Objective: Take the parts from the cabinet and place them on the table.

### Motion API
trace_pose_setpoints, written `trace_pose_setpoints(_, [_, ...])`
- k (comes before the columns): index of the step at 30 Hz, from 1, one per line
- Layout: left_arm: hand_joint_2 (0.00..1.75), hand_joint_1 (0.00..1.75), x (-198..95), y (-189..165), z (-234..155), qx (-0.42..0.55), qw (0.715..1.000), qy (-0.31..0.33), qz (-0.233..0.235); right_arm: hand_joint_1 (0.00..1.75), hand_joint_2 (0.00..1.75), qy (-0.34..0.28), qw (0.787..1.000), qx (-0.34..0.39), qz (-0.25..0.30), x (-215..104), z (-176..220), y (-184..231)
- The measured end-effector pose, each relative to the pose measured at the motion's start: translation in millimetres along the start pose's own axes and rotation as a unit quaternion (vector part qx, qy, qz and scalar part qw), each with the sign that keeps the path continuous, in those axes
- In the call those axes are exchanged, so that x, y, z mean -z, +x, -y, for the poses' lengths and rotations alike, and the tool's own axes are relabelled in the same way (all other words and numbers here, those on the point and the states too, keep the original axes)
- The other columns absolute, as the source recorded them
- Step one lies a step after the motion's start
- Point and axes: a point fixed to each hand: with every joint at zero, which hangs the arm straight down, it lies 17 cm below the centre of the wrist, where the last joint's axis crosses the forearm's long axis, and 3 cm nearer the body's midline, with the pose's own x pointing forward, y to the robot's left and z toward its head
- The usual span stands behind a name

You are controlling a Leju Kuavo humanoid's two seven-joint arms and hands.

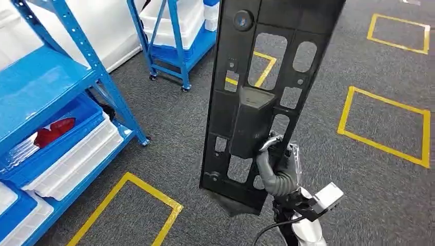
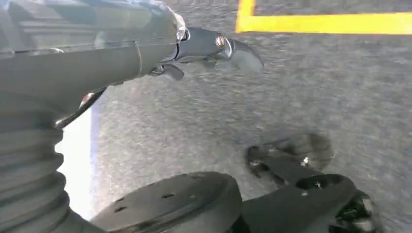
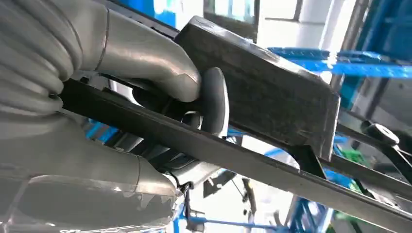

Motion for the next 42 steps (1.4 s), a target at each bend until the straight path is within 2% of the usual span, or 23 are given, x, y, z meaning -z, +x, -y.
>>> trace_pose_setpoints(24, [1.75,0.00,-2,-9,4,0.007,1.000,-0.002,-0.007,1.73,1.75,0.036,0.998,-0.017,0.038,25,-9,24])
trace_pose_setpoints(33, [1.75,0.00,0,6,3,0.008,1.000,-0.004,0.006,1.73,1.75,0.040,0.998,-0.017,0.049,31,-11,31])
trace_pose_setpoints(42, [1.75,0.00,-1,4,7,0.008,1.000,-0.006,0.002,1.73,1.75,0.041,0.997,-0.012,0.057,38,-10,36])
